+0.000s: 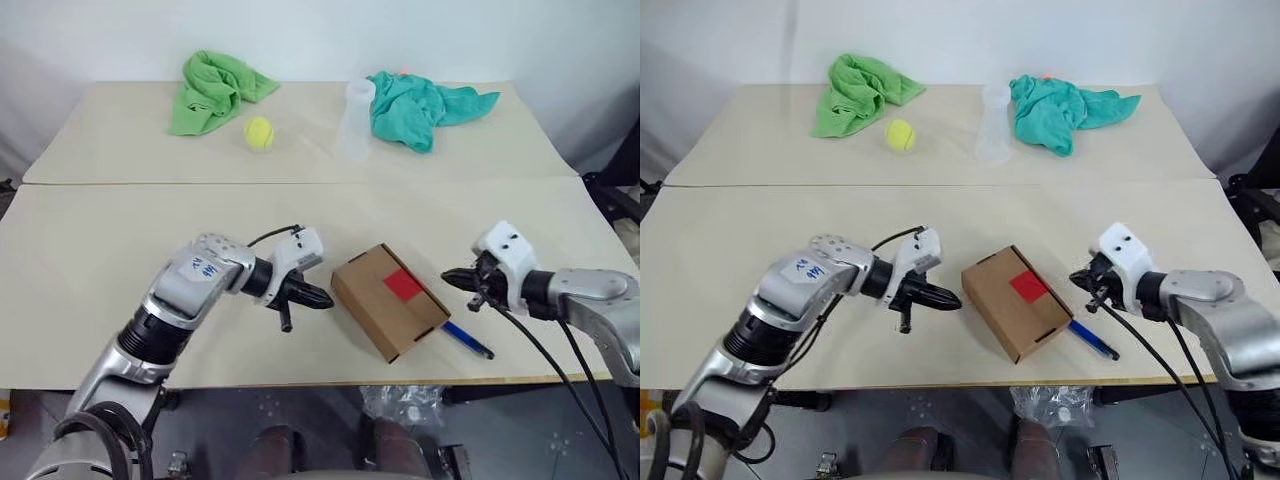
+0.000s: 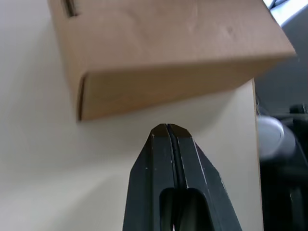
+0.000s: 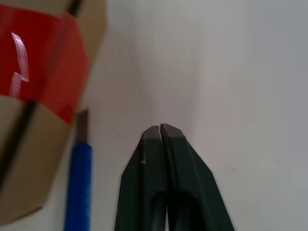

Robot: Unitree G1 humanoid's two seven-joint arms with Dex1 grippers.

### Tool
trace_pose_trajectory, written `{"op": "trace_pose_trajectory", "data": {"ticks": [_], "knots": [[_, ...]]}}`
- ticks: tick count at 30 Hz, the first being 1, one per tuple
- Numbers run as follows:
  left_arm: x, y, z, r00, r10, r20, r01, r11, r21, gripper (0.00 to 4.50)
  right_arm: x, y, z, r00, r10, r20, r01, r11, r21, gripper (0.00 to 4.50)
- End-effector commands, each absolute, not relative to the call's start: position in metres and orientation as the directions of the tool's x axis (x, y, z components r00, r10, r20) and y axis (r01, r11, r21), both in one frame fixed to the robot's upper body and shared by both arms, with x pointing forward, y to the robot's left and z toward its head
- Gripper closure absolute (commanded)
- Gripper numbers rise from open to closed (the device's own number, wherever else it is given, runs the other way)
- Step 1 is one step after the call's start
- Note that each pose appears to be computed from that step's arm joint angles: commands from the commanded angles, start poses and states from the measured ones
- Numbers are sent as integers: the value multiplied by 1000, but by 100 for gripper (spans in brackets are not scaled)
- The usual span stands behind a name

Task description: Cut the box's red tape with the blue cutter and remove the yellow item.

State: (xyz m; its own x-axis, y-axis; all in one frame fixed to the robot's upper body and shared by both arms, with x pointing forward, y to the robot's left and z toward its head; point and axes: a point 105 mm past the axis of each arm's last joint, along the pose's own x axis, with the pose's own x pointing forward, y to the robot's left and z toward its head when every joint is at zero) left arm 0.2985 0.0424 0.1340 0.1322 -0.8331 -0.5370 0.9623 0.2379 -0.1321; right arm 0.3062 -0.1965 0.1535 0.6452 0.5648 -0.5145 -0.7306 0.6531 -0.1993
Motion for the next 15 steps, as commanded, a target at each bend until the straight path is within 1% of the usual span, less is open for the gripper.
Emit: {"op": "trace_pose_trajectory", "data": {"ticks": [1,5,9,11,15], "knots": [[312,35,142,253,-843,-475,941,328,-81,450,296,-181,160,572,627,-530,-800,569,-190,448],[329,33,148,349,-835,-425,911,408,-54,450,288,-163,166,515,686,-514,-842,516,-155,448],[342,38,152,405,-819,-407,890,454,-28,450,283,-149,168,479,720,-502,-867,477,-142,448],[347,40,153,414,-815,-407,888,459,-16,450,286,-144,167,484,722,-494,-865,481,-143,448],[348,41,154,404,-816,-413,894,447,-9,450,295,-141,162,513,706,-489,-848,507,-157,448]]}}
